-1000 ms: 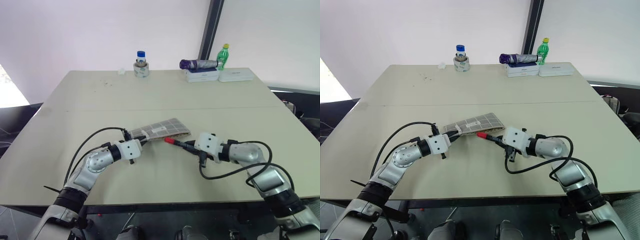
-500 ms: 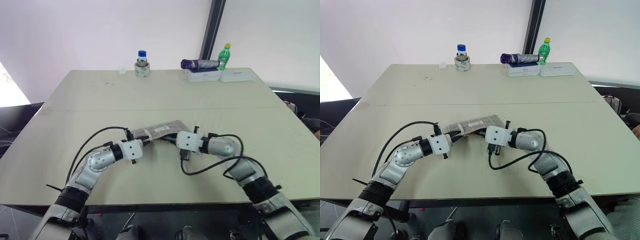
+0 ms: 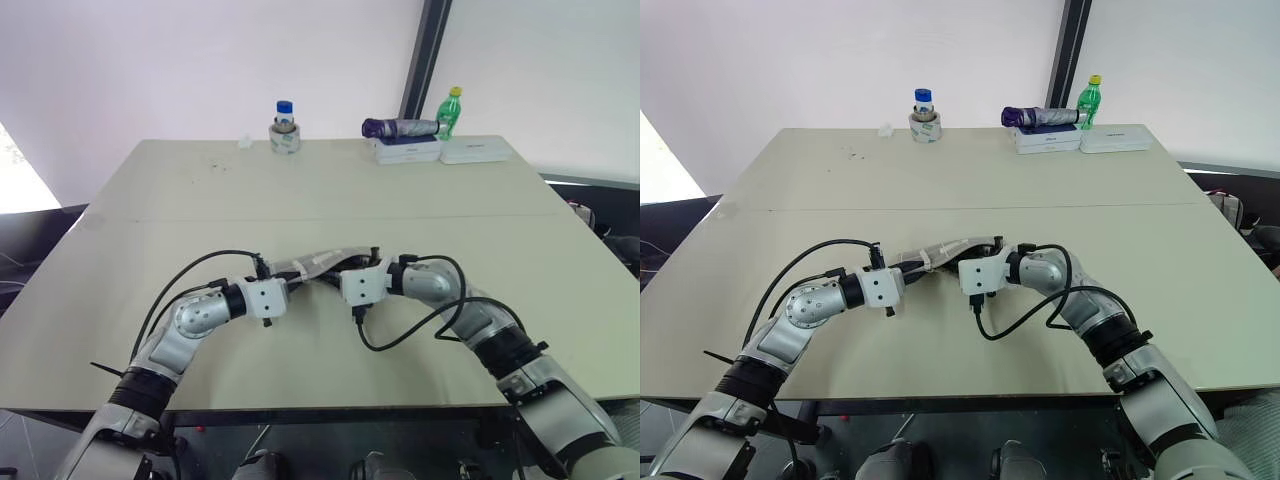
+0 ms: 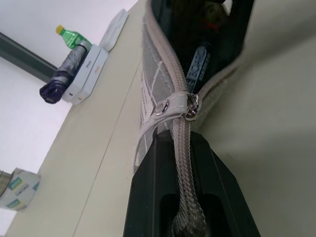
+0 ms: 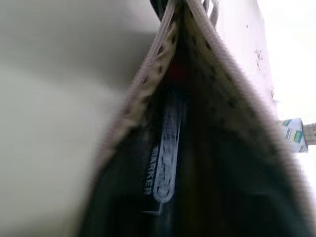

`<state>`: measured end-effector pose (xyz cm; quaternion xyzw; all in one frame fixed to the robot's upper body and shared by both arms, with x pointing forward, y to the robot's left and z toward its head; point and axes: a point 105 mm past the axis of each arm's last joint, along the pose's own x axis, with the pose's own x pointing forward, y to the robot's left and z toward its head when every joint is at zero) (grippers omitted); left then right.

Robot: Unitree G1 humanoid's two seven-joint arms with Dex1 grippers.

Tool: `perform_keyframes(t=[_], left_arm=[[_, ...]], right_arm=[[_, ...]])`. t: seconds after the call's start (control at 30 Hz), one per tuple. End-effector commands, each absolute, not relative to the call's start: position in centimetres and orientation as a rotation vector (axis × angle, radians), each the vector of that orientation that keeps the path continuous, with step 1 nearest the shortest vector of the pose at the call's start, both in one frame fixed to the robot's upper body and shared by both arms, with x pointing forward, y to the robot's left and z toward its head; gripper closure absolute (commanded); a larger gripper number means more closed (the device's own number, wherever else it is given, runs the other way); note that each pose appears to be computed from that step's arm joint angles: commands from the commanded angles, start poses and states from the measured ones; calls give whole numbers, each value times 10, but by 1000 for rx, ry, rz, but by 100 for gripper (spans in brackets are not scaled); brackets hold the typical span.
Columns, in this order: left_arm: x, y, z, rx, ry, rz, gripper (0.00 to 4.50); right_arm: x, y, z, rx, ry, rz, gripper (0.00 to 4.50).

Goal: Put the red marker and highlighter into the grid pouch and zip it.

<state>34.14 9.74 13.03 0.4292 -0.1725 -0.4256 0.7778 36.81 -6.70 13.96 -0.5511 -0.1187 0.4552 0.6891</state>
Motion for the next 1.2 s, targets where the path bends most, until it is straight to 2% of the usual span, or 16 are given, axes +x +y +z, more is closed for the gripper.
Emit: perform_keyframes(t=[0.03, 0.13, 0.27, 0.37, 0.43, 0.67, 0.77, 1.2], left_arm=[[339, 96, 141, 910, -418, -901, 450], [339, 97, 139, 905, -411, -894, 450], [340, 97, 137, 903, -404, -892, 450], [342, 95, 135, 900, -400, -894, 450], [341, 91, 134, 912, -406, -911, 450], [342, 83, 127, 953, -405, -922, 450], [340, 79, 123, 976, -407, -915, 450], [337, 75, 115, 1038, -407, -878, 450]], right_arm=[[358, -74, 169, -1151, -348, 1009, 72], [332, -81, 176, -986, -331, 1119, 72], [311, -90, 185, -887, -297, 1175, 72], [299, -86, 196, -724, -283, 1209, 72], [303, -77, 207, -600, -295, 1174, 72], [354, -55, 193, -329, -17, 926, 72], [352, -40, 192, -212, 73, 945, 72], [349, -33, 152, -171, 328, 949, 72]])
